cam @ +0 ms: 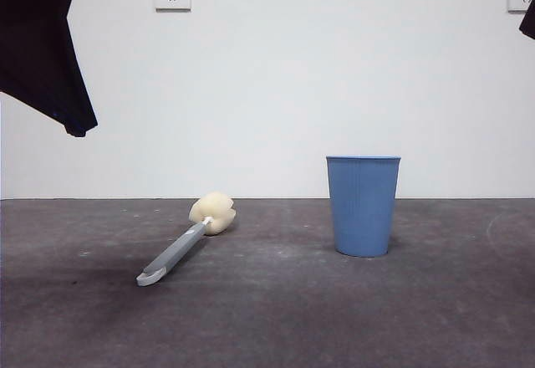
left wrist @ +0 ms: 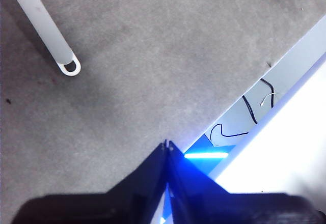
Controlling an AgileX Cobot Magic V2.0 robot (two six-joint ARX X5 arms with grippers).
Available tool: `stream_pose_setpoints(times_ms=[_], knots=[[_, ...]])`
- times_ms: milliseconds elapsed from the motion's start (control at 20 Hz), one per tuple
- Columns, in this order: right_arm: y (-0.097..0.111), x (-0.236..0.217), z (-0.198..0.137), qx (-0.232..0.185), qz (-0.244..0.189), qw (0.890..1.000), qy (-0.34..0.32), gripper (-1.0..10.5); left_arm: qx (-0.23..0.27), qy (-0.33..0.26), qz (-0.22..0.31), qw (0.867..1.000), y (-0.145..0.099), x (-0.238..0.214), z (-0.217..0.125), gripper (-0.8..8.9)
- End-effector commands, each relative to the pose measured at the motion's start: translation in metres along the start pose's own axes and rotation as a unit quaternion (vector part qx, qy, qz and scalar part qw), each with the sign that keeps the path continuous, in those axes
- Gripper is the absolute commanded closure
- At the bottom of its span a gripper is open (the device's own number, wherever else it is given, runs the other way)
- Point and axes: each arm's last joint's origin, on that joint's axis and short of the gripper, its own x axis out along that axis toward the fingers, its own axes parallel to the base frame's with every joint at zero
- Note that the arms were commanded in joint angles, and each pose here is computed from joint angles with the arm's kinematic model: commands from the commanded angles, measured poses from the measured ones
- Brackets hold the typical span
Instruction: Pick up the cup brush,pick up the cup,insert the brush into the cup,clean the cup,put the cup brush back,put the cup back to the fixed position on the table
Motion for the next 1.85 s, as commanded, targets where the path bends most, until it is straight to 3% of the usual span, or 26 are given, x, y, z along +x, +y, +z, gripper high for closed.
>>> stream_pose_setpoints(times_ms=[50, 300, 400, 600, 700, 850, 1050, 1150, 1200, 1500, 1850], knots=[[0.0, -0.001, 0.001, 0.0, 0.0, 1.0, -0.003, 9.4, 0.006, 0.001, 0.001, 1.0, 0.001, 0.002, -0.002, 8.17], [0.0, -0.001, 0.001, 0.0, 0.0, 1.0, -0.003, 9.4, 0.009, -0.004, 0.005, 1.0, 0.0, -0.001, -0.002, 8.18], [0.0, -0.001, 0.001, 0.0, 0.0, 1.0, -0.003, 9.4, 0.025, -0.045, 0.088, 0.995, 0.01, -0.013, -0.002, 8.17], [0.0, -0.001, 0.001, 0.0, 0.0, 1.0, -0.003, 9.4, -0.015, -0.131, 0.138, 0.982, 0.024, -0.05, -0.009, 8.17], [0.0, -0.001, 0.001, 0.0, 0.0, 1.0, -0.003, 9.4, -0.013, -0.194, 0.177, 0.965, 0.027, -0.076, -0.02, 8.17], [0.0, -0.001, 0.001, 0.0, 0.0, 1.0, -0.003, 9.4, -0.008, -0.335, 0.241, 0.911, 0.026, -0.116, -0.032, 8.17], [0.0, -0.001, 0.001, 0.0, -0.001, 1.0, -0.003, 9.4, 0.026, -0.5, 0.311, 0.808, 0.032, -0.126, -0.048, 8.17], [0.0, -0.001, 0.0, 0.001, -0.001, 1.0, -0.002, 9.4, 0.032, -0.542, 0.325, 0.775, 0.043, -0.109, -0.061, 8.18], [0.0, -0.001, 0.0, 0.001, -0.001, 1.0, -0.002, 9.4, 0.031, -0.548, 0.33, 0.768, 0.049, -0.097, -0.069, 8.18], [0.0, -0.001, 0.0, 0.001, -0.001, 1.0, 0.0, 9.4, 0.0, -0.514, 0.35, 0.783, 0.076, -0.037, -0.111, 8.18], [0.0, -0.001, 0.0, 0.001, -0.001, 1.0, 0.0, 9.4, -0.029, -0.475, 0.358, 0.803, 0.089, -0.006, -0.136, 8.18]])
